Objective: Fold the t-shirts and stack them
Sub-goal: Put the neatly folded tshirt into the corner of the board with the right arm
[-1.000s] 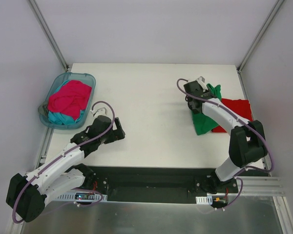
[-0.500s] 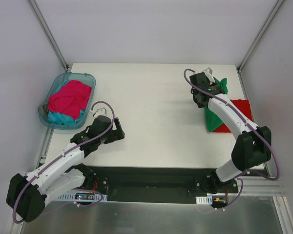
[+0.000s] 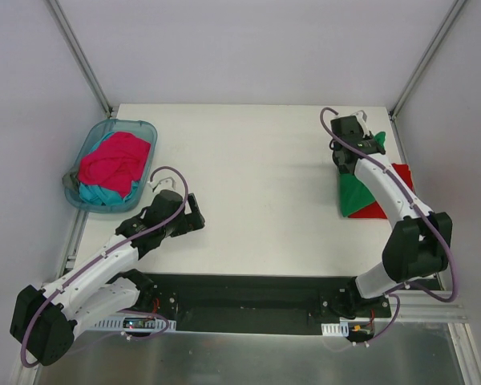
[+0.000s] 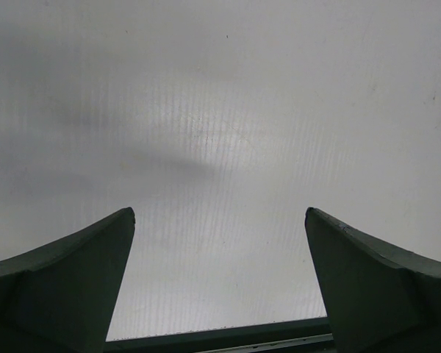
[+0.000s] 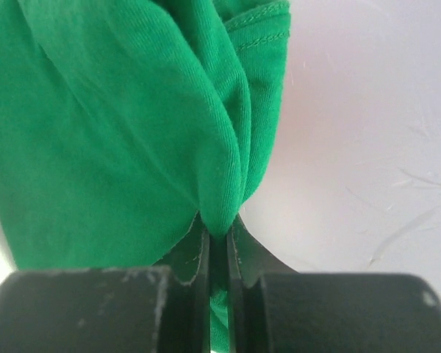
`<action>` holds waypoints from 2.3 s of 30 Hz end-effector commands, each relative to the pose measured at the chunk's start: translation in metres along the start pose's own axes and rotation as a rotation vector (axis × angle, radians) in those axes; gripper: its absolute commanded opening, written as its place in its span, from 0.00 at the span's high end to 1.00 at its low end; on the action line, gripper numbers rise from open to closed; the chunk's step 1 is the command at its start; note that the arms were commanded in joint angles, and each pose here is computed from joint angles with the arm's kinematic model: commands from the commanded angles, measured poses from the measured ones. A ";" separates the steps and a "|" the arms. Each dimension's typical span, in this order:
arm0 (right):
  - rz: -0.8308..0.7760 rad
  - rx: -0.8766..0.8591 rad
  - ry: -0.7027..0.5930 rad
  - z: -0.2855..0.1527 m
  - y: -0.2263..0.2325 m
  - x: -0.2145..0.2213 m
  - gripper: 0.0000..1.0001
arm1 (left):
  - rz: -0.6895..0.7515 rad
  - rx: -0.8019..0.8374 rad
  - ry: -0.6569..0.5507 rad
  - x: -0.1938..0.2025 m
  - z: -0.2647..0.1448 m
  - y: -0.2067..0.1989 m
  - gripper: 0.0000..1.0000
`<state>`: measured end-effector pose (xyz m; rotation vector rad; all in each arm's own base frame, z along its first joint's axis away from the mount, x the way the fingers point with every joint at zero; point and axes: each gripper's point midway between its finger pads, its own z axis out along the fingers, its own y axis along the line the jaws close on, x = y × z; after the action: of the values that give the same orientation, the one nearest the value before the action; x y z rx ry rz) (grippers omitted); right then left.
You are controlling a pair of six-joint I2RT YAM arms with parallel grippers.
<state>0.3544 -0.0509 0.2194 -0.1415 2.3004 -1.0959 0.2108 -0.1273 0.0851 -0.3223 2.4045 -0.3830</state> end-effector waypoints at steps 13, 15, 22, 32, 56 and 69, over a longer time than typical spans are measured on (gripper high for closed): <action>0.198 -0.033 0.057 0.086 -0.015 0.011 1.00 | -0.001 -0.034 -0.007 0.000 0.001 0.010 0.01; 0.233 -0.047 0.086 0.099 -0.015 0.020 1.00 | 0.000 -0.035 -0.006 0.001 0.001 0.010 0.01; 0.316 -0.084 0.162 0.123 -0.001 0.039 1.00 | -0.001 -0.039 -0.004 0.001 0.001 0.010 0.01; 0.426 -0.129 0.256 0.152 0.007 0.051 0.99 | 0.000 -0.056 0.007 0.002 0.004 0.012 0.01; 0.800 -0.400 0.214 0.076 -0.010 0.028 0.04 | -0.026 0.004 -0.029 -0.014 -0.010 -0.005 0.01; 0.690 -1.122 -0.180 -0.098 0.114 0.035 0.04 | -0.001 0.102 -0.071 -0.017 -0.027 -0.013 0.01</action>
<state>0.3117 0.0204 0.1592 0.3727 2.3180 0.3687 0.2084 -0.1282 0.1080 -0.3192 2.3436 -0.4471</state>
